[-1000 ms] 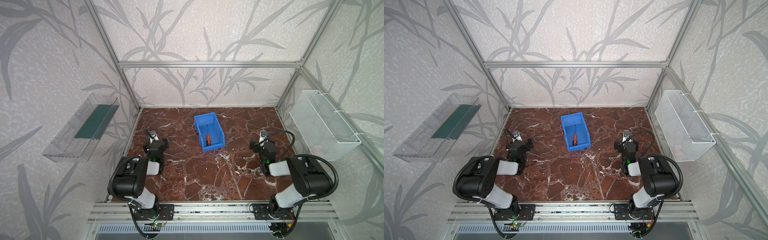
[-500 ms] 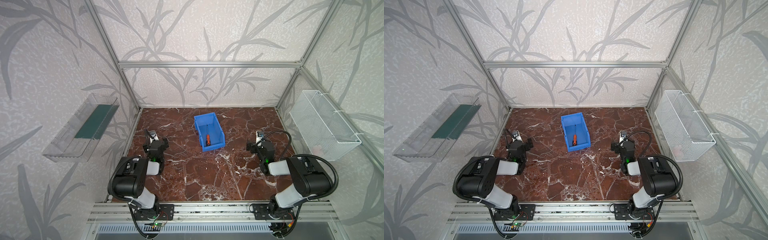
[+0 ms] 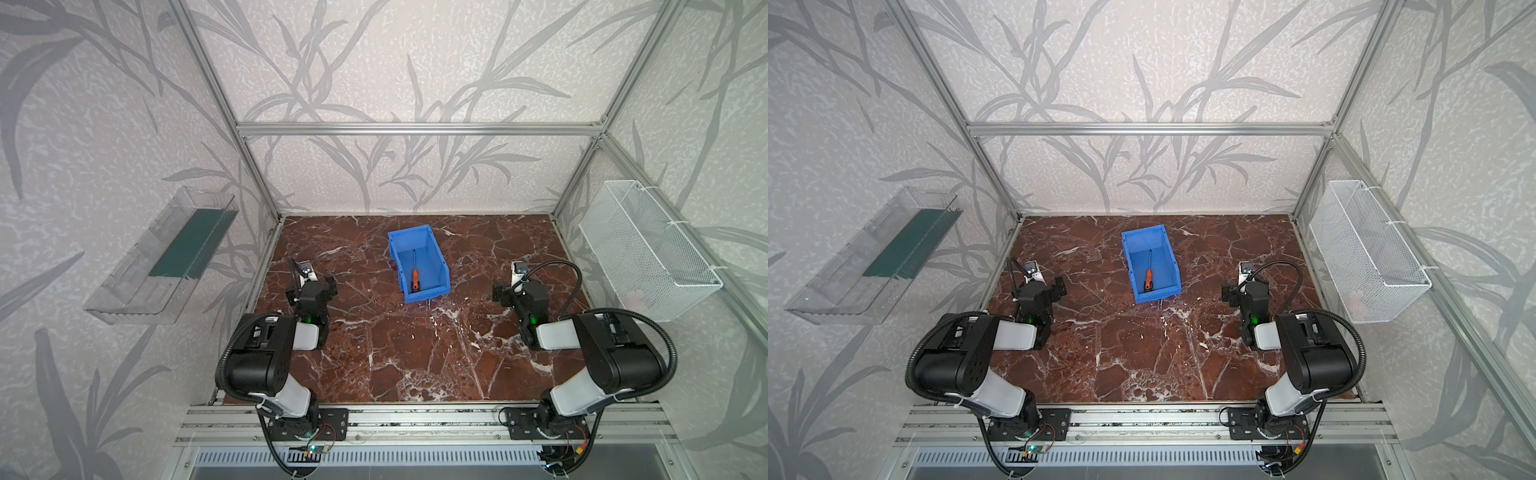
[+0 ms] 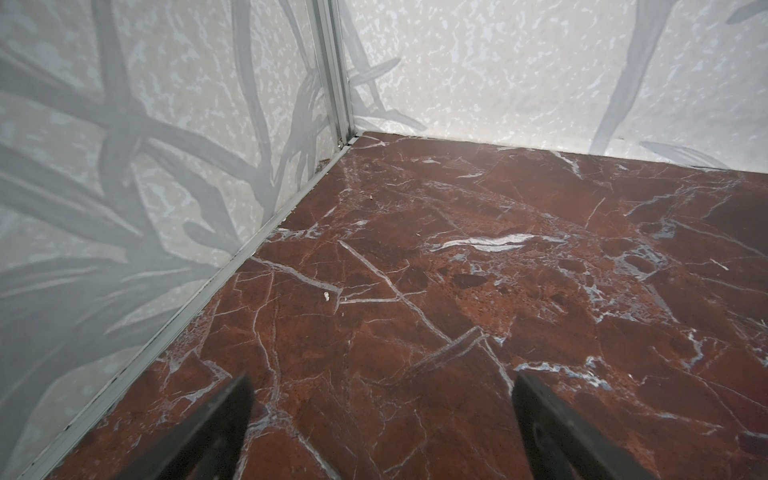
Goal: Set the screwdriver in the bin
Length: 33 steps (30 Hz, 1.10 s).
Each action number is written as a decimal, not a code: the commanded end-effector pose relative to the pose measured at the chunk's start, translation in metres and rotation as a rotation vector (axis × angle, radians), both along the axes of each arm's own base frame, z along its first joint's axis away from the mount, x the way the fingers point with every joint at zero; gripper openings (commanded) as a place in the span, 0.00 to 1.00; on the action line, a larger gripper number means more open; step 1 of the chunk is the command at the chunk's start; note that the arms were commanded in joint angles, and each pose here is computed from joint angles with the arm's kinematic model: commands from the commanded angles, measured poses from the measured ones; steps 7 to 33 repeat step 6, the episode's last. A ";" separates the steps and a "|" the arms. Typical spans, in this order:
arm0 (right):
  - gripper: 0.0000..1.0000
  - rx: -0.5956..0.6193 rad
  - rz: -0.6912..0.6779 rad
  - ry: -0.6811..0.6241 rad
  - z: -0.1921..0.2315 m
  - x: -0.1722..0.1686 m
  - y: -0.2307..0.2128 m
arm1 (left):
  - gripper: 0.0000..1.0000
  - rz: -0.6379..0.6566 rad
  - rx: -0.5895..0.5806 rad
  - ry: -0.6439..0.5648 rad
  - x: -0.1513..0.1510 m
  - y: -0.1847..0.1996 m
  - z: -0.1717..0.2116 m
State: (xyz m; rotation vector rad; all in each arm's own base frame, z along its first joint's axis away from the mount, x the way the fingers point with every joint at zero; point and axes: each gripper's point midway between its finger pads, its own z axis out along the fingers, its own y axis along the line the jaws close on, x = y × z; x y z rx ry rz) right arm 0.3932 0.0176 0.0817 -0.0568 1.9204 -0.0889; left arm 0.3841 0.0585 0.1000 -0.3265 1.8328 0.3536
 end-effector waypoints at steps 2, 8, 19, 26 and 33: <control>0.99 0.014 -0.008 -0.029 0.010 0.005 0.000 | 0.99 -0.010 0.007 -0.015 0.001 -0.001 0.003; 0.99 0.060 0.155 -0.058 0.012 -0.004 0.017 | 0.99 -0.010 0.007 -0.014 0.001 -0.001 0.003; 0.99 0.060 0.155 -0.058 0.012 -0.004 0.017 | 0.99 -0.010 0.007 -0.014 0.001 -0.001 0.003; 0.99 0.060 0.155 -0.058 0.012 -0.004 0.017 | 0.99 -0.010 0.007 -0.014 0.001 -0.001 0.003; 0.99 0.060 0.155 -0.058 0.012 -0.004 0.017 | 0.99 -0.010 0.007 -0.014 0.001 -0.001 0.003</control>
